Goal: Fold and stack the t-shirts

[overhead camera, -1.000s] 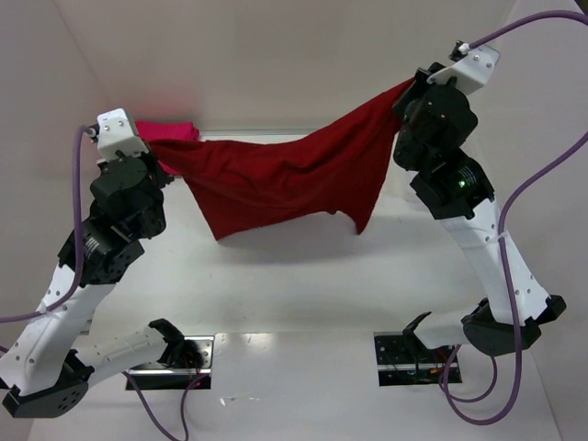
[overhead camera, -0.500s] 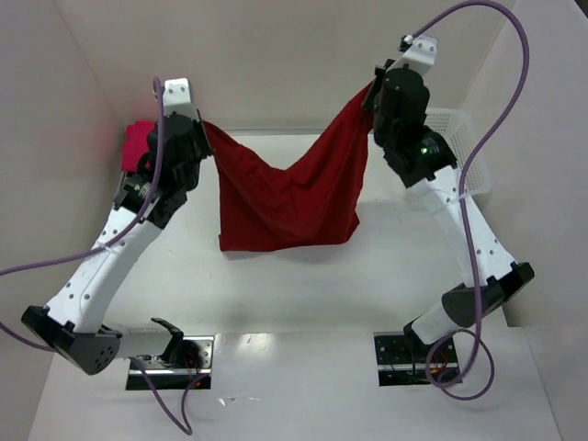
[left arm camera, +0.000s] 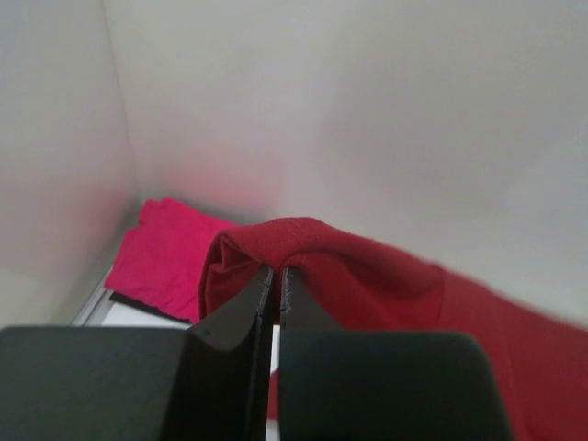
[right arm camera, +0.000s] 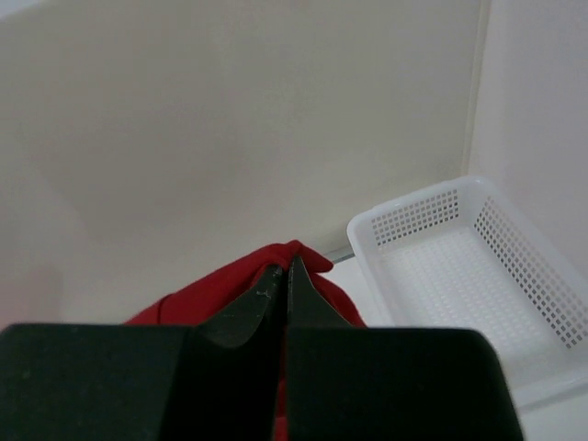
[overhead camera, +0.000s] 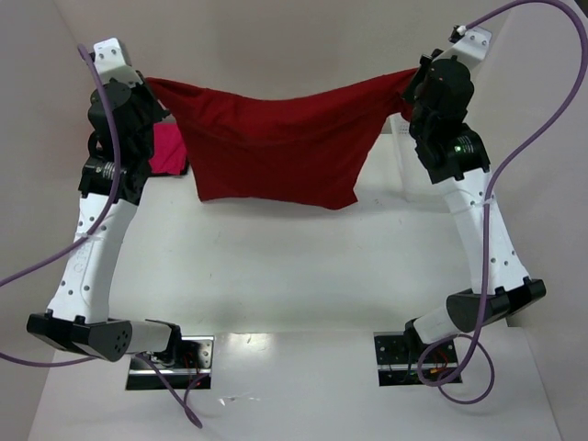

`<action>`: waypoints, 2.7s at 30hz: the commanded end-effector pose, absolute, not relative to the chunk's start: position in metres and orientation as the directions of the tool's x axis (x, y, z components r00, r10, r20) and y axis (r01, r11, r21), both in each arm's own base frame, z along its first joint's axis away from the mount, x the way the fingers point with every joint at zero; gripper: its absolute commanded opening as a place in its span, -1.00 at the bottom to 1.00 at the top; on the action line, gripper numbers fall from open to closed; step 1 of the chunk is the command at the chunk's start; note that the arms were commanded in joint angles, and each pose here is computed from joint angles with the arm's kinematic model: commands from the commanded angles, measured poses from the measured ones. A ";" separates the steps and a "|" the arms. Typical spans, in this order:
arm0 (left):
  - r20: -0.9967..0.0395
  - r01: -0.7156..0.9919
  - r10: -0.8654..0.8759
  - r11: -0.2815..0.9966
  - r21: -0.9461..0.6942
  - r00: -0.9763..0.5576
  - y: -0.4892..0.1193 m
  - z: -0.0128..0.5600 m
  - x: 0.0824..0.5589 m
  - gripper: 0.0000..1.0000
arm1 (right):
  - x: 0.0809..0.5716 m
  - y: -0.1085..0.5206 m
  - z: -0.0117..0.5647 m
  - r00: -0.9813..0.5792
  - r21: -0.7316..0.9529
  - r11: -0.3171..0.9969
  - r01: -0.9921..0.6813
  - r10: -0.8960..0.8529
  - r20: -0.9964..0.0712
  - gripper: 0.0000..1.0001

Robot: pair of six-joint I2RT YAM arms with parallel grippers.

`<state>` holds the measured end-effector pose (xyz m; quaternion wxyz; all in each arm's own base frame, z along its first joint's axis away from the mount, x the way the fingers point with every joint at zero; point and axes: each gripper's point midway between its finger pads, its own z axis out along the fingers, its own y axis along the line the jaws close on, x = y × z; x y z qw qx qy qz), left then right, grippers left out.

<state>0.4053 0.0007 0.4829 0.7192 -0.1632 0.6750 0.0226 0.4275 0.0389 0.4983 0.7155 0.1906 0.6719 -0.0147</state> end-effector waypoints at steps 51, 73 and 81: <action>-0.961 0.474 -0.123 0.850 -0.231 -0.249 -0.268 0.364 0.589 -1.00 | 0.160 0.187 0.208 -0.856 0.454 0.796 -0.400 -0.148 -0.496 -1.00; -0.885 0.245 -0.008 0.960 -0.137 -0.465 -0.195 0.319 0.546 1.00 | 0.306 0.183 0.311 -0.444 0.296 0.920 -0.256 0.160 -0.882 1.00; -0.784 0.025 -0.121 0.985 -0.171 -0.608 -0.086 0.219 0.461 1.00 | 0.388 0.180 0.296 -0.412 0.287 0.949 -0.132 0.211 -0.886 1.00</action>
